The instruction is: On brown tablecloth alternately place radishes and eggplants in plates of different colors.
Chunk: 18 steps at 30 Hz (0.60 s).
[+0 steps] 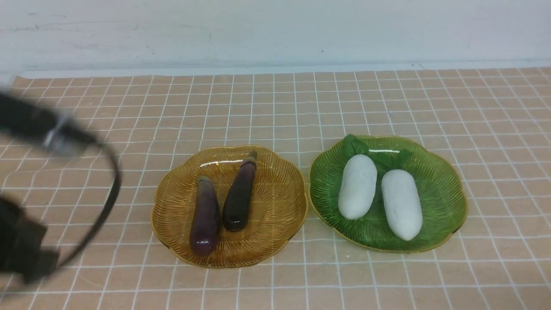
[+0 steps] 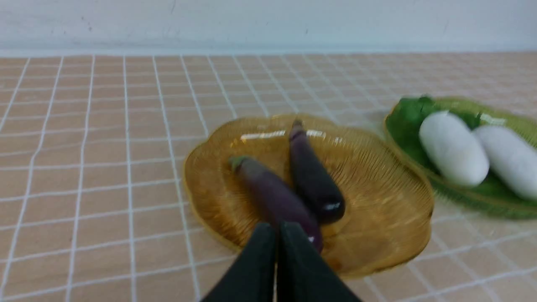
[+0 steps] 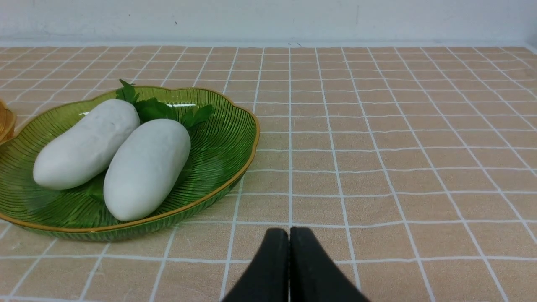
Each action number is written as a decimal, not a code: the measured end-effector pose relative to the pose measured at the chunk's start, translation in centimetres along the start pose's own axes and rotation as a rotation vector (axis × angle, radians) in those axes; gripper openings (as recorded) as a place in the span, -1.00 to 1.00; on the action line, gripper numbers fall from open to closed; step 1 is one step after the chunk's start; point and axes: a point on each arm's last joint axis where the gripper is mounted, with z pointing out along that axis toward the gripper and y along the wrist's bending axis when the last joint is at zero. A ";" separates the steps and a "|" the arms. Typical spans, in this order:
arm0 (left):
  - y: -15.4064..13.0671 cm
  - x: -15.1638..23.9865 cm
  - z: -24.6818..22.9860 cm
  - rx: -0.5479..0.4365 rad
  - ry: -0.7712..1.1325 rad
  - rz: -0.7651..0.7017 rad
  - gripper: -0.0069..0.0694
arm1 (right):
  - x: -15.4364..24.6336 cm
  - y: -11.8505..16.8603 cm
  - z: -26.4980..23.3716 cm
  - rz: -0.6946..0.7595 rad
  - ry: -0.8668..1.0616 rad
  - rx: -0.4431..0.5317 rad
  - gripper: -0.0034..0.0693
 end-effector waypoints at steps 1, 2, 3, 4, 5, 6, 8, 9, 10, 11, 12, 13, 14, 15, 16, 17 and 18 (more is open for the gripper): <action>0.2 0.5 0.0 -0.017 0.022 0.007 -0.83 | 0.0 0.0 0.0 0.000 0.000 0.000 -0.90; 0.5 1.0 -0.1 -0.041 0.035 0.008 -0.83 | 0.0 0.0 0.0 0.000 0.000 0.000 -0.90; 0.7 1.6 -0.2 -0.071 0.044 0.009 -0.83 | 0.0 0.0 0.0 0.000 0.000 0.000 -0.90; 1.0 2.1 -0.3 -0.090 0.045 0.017 -0.83 | 0.0 0.0 0.0 0.000 0.000 0.000 -0.90; 1.3 2.8 -0.3 -0.123 0.054 0.021 -0.83 | 0.0 0.0 0.0 0.000 0.000 0.000 -0.90; 1.5 3.1 -0.4 -0.138 0.059 0.029 -0.83 | 0.0 0.0 0.0 0.000 0.001 0.000 -0.90; 2.0 4.0 -0.7 -0.194 0.040 0.052 -0.83 | 0.0 0.0 0.0 0.000 0.001 0.000 -0.90; 2.1 4.3 -0.9 -0.217 0.021 0.061 -0.83 | 0.0 0.0 0.0 0.000 0.001 0.000 -0.90; 2.2 4.4 -1.0 -0.230 0.007 0.065 -0.83 | 0.0 0.0 0.0 0.000 0.001 0.000 -0.90; 2.3 4.5 -1.3 -0.252 -0.014 0.069 -0.83 | 0.0 0.0 0.0 0.000 0.001 0.000 -0.90; 2.3 4.5 -1.5 -0.260 -0.026 0.069 -0.83 | 0.0 0.0 0.0 0.000 0.001 0.000 -0.90; 2.3 4.6 -1.6 -0.268 -0.036 0.071 -0.83 | 0.0 0.0 0.0 0.000 0.001 0.000 -0.90; 2.3 4.7 -1.7 -0.271 -0.031 0.070 -0.83 | 0.0 0.0 0.0 0.000 0.001 0.000 -0.90; 2.4 4.8 -1.8 -0.273 -0.020 0.067 -0.83 | 0.0 0.0 0.0 0.000 0.001 0.000 -0.90; 2.3 4.9 -1.8 -0.274 -0.019 0.067 -0.83 | 0.0 0.0 0.0 0.000 0.001 0.000 -0.90; 2.4 5.2 -1.9 -0.276 0.003 0.063 -0.83 | 0.0 0.0 0.0 0.000 0.001 0.000 -0.90; 2.4 5.2 -1.9 -0.276 0.008 0.064 -0.83 | 0.0 0.0 0.0 0.000 0.001 0.000 -0.90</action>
